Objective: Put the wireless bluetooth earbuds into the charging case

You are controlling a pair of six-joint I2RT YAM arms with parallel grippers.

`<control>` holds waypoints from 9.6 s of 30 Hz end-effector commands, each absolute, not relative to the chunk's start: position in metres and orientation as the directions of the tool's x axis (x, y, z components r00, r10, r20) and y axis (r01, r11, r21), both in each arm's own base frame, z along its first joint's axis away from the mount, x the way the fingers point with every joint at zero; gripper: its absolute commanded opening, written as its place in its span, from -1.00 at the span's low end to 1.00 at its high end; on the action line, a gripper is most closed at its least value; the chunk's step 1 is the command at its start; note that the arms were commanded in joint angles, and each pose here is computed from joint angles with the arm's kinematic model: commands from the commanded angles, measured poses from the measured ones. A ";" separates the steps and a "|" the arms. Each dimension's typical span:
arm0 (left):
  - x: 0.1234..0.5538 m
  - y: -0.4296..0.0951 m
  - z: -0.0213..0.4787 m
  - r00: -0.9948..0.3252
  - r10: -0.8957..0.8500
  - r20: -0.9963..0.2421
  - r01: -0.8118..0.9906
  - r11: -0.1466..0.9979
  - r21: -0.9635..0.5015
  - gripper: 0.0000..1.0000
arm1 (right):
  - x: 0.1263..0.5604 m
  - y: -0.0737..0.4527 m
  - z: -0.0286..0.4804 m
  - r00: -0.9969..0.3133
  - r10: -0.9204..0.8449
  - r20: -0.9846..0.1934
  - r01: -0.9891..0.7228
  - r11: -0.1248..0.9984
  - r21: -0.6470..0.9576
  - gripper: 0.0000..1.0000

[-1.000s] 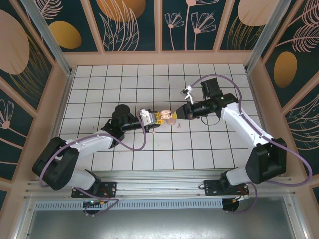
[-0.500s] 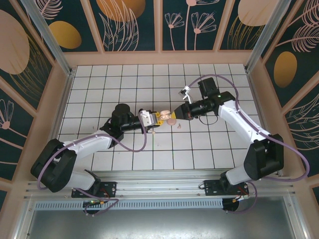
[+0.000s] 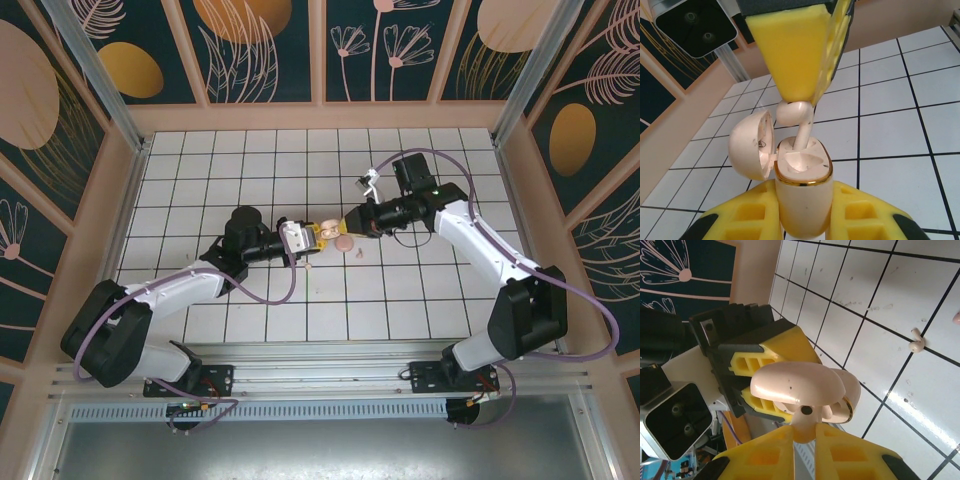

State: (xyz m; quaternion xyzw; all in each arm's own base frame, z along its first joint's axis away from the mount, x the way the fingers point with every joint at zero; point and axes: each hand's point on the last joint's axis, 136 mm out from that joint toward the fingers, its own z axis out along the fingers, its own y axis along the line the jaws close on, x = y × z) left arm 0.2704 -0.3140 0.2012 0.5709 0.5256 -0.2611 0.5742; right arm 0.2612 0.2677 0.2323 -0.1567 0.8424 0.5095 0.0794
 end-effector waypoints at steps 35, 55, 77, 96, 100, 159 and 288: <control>0.259 -0.323 0.245 0.324 0.139 -0.936 0.912 0.218 0.348 -0.75 | 0.271 0.258 0.270 -0.839 -0.098 -0.536 -0.508 0.495 0.705 -0.48; 0.269 -0.326 0.242 0.227 0.110 -0.968 0.933 0.259 0.249 -0.75 | 0.278 0.241 0.269 -0.820 -0.063 -0.569 -0.479 0.618 0.623 -0.40; 0.265 -0.309 0.231 0.124 0.090 -0.988 0.926 0.346 0.148 -0.75 | 0.265 0.166 0.094 -0.995 0.014 -0.097 -0.031 0.895 0.444 -0.16; 0.268 -0.307 0.230 0.115 0.106 -0.988 0.920 0.362 0.146 -0.75 | 0.270 0.156 0.023 -0.997 -0.046 -0.058 -0.063 0.932 0.356 -0.13; 0.269 -0.308 0.230 0.116 0.108 -0.987 0.920 0.363 0.148 -0.74 | 0.271 0.149 0.018 -0.997 -0.056 -0.059 -0.073 0.943 0.326 -0.12; 0.269 -0.306 0.227 0.105 0.127 -0.986 0.916 0.374 0.146 -0.76 | 0.237 0.138 0.009 -0.993 -0.104 0.052 -0.100 0.993 0.068 -0.45; 0.272 -0.317 0.311 0.115 -0.158 -0.981 0.940 0.337 0.056 -0.76 | 0.284 0.257 0.310 -0.247 -0.124 -0.961 -0.596 0.801 0.050 -0.61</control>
